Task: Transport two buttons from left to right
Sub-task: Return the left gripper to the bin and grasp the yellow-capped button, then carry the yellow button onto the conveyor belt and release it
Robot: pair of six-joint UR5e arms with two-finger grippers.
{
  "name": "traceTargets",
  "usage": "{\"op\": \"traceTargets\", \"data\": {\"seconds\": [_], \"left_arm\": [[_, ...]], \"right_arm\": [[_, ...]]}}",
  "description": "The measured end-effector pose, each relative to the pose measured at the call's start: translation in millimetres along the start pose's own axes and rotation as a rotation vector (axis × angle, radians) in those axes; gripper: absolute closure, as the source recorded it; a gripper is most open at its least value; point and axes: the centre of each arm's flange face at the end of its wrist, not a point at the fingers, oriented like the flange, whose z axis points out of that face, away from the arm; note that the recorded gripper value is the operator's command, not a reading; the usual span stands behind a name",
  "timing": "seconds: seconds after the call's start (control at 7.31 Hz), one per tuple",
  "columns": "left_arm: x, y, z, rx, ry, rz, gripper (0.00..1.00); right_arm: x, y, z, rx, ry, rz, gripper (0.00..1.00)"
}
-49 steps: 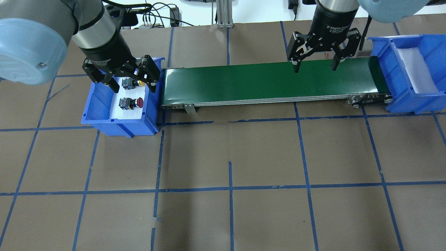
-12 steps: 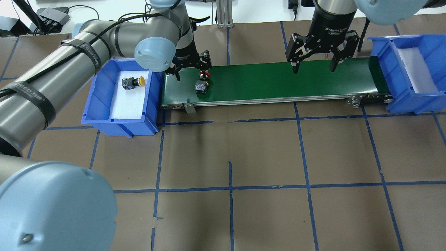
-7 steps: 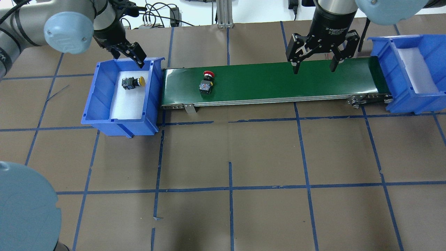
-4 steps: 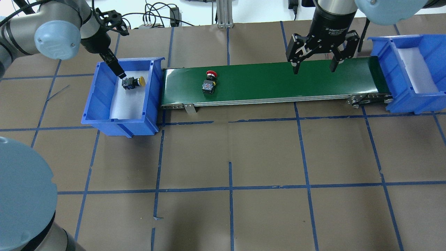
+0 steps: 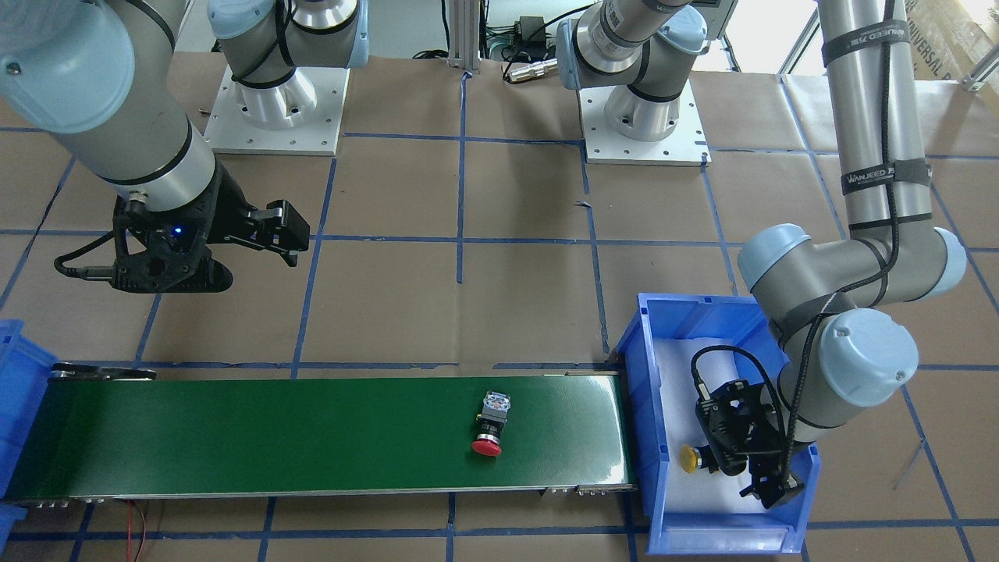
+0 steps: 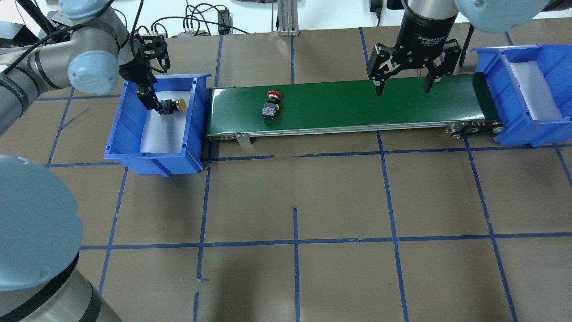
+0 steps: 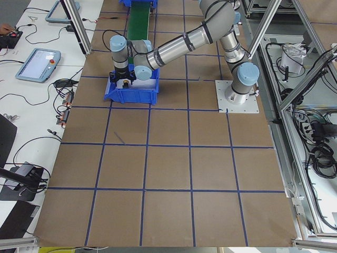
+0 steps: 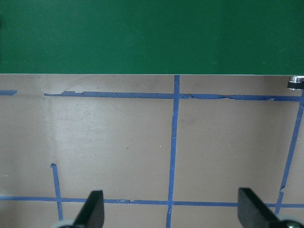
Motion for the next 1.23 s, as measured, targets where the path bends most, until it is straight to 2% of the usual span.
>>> {"op": "traceTargets", "data": {"seconds": [0.14, 0.27, 0.55, 0.82, 0.96, 1.23], "left_arm": [[-0.2, -1.2, 8.8, -0.001, -0.001, 0.007, 0.12], [-0.2, -1.3, 13.1, -0.002, 0.001, 0.009, 0.46], [0.1, -1.5, 16.0, -0.001, 0.004, 0.010, 0.78], [0.4, -1.8, 12.3, -0.003, 0.005, -0.014, 0.79], [1.3, -4.7, -1.7, -0.003, -0.004, -0.064, 0.79], [18.9, -17.8, -72.9, 0.000, -0.014, -0.264, 0.79]], "right_arm": [[0.2, 0.0, 0.0, 0.000, 0.000, 0.000, 0.00], [0.2, -0.1, -0.1, 0.001, 0.000, 0.001, 0.00], [0.1, -0.1, 0.1, 0.000, 0.000, 0.000, 0.00], [0.6, -0.2, 0.2, 0.000, 0.000, 0.001, 0.00], [1.1, -0.4, 0.2, -0.001, 0.000, 0.002, 0.00], [1.4, -0.5, 0.4, -0.001, -0.001, 0.002, 0.00]]}}
